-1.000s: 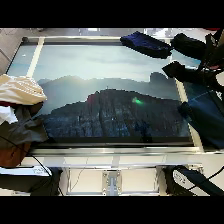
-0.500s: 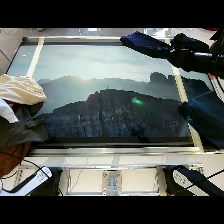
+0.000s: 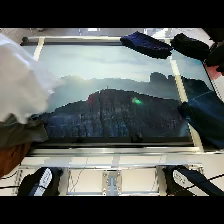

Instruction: Fold the shirts.

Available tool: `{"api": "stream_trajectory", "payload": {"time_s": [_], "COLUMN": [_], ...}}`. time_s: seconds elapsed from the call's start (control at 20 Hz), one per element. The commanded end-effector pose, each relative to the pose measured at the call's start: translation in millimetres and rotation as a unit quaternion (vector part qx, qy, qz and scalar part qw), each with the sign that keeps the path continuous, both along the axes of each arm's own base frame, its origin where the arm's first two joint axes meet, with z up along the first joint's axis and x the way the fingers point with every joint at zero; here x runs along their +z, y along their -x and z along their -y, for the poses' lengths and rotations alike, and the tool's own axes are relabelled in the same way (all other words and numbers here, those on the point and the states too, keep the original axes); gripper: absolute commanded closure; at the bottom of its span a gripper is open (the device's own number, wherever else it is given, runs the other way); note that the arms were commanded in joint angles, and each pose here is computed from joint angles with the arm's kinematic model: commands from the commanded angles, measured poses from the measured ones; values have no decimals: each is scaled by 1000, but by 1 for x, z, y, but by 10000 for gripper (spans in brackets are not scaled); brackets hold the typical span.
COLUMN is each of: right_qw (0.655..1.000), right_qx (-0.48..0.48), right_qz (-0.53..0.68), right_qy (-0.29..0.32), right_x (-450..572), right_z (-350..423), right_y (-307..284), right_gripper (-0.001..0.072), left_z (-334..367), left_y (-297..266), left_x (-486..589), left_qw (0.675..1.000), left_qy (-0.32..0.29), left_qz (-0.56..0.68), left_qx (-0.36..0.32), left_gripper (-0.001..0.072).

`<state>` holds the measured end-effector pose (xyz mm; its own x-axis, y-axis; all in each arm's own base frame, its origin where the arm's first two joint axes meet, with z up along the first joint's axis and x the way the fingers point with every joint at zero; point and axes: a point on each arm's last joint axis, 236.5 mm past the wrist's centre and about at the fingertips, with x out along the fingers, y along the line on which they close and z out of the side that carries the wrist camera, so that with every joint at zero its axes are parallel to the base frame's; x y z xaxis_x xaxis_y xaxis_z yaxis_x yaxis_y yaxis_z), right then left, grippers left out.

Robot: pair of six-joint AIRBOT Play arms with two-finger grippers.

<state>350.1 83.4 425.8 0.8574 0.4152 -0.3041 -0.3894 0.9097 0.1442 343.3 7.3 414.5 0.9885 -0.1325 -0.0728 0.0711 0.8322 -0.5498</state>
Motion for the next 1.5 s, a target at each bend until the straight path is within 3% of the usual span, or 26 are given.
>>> {"api": "stream_trajectory", "payload": {"time_s": [0.0, 0.15, 0.2, 0.25, 0.3, 0.4, 0.55, 0.6, 0.75, 0.9, 1.15, 1.35, 1.45], "right_qw": [1000, 999, 999, 998, 996, 988, 972, 968, 952, 931, 924, 935, 942], "right_qx": [-15, -21, -29, -40, -59, -101, -132, -122, -33, 26, -7, 20, 44], "right_qz": [19, -6, -14, -20, -26, -45, -127, -162, -287, -363, -373, -347, -330], "right_qy": [20, 33, 40, 49, 64, 110, 150, 148, 95, -14, -84, -70, -47], "right_x": [15, 0, -6, -11, -16, -28, -68, -89, -182, -283, -409, -442, -454], "right_z": [7, 13, 17, 24, 34, 61, 87, 85, 45, -6, -60, -128, -158], "right_y": [11, 8, 6, 4, 2, 1, 5, 4, -5, -18, -33, -60, -79], "right_gripper": [225, 225, 225, 225, 225, 225, 225, 225, 225, 224, 218, 218, 218], "left_z": [108, 193, 217, 234, 245, 239, 159, 124, 54, 36, 39, 61, 71], "left_y": [-2, -10, -17, -28, -42, -72, -111, -117, -115, -108, -116, -144, -151], "left_x": [-59, -144, -173, -196, -210, -234, -275, -292, -342, -393, -455, -463, -462], "left_qw": [976, 923, 907, 898, 898, 906, 915, 911, 887, 852, 827, 856, 863], "left_qy": [-20, -49, -58, -62, -53, -54, -161, -181, -149, -130, -120, -56, -56], "left_qz": [-95, -194, -224, -242, -248, -256, -287, -320, -425, -497, -539, -503, -485], "left_qx": [-196, -329, -351, -361, -360, -332, -234, -189, -103, -101, -108, -110, -131], "left_gripper": [694, 683, 532, 193, 3, 10, 10, 11, 11, 12, 13, 13, 13]}}
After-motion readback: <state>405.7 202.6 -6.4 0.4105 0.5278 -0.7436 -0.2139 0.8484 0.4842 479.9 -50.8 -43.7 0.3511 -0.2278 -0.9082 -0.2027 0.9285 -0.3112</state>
